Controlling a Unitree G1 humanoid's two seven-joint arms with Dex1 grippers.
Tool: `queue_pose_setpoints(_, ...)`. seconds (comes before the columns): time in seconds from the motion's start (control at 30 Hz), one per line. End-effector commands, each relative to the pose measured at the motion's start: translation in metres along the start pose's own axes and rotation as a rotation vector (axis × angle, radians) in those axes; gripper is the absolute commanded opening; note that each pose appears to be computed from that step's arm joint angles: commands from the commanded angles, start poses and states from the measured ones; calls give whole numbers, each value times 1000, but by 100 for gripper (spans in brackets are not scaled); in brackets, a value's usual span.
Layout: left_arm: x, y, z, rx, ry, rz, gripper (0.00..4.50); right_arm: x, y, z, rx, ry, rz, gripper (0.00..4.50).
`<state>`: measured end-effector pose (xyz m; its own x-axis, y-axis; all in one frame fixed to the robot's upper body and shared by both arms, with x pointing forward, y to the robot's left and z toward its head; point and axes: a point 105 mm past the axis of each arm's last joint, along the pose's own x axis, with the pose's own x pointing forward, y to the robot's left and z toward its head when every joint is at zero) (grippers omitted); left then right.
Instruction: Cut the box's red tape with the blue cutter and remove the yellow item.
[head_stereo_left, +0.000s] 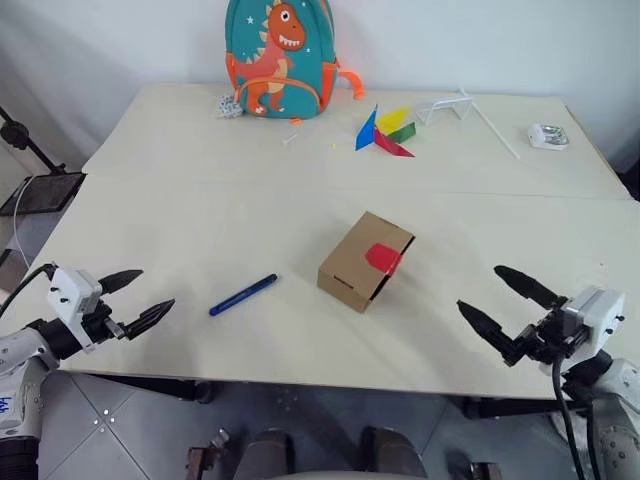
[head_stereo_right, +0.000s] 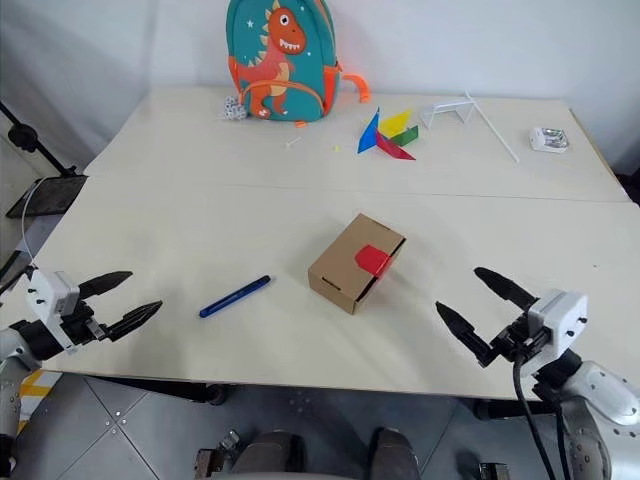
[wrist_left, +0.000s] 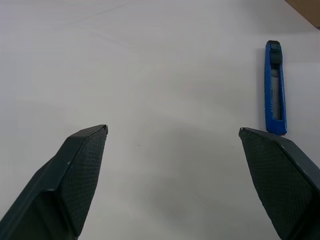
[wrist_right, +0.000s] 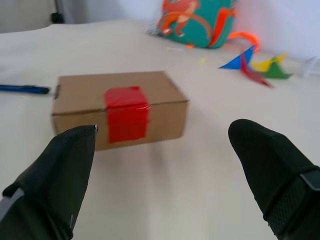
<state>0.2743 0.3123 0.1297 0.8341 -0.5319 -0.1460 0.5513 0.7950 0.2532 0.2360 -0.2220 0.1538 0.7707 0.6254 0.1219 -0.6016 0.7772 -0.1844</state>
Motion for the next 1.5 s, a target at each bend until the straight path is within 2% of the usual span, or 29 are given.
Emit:
queue_pose_setpoints(0.03,3,3,16,36,-38,6,446,-2,3,6,-19,5,16,450)
queue_pose_setpoints(0.23,19,-9,33,-86,-115,-121,446,4,17,9,-27,33,74,450)
queue_pose_setpoints(0.3,32,-14,48,-72,-154,-180,409,7,25,10,1,45,90,413)
queue_pose_setpoints(0.37,46,-19,59,-50,-171,-235,356,11,30,7,17,78,105,354)
queue_pose_setpoints(0.43,73,-38,71,-43,-190,-368,289,21,44,-10,23,182,145,282)
queue_pose_setpoints(0.5,104,-50,79,-9,-185,-443,232,32,43,-29,-7,307,103,218)
queue_pose_setpoints(0.57,124,-55,81,27,-155,-478,159,44,42,-30,-14,327,84,136)
queue_pose_setpoints(0.7,151,-65,85,38,-148,-516,38,68,40,-32,-29,363,68,3)
queue_pose_setpoints(0.73,158,-67,84,43,-136,-515,1,73,38,-35,-25,383,47,0)
queue_pose_setpoints(0.87,183,-91,75,86,-54,-570,1,88,17,-50,-69,453,-51,0)
queue_pose_setpoints(1.1,207,-129,78,100,-56,-636,1,117,8,-32,-84,382,-67,0)
queue_pose_setpoints(1.3,202,-152,79,97,-45,-726,1,128,7,-29,-66,362,-27,0)
queue_pose_setpoints(1.5,180,-164,83,73,-46,-818,1,138,11,-35,-37,346,64,0)
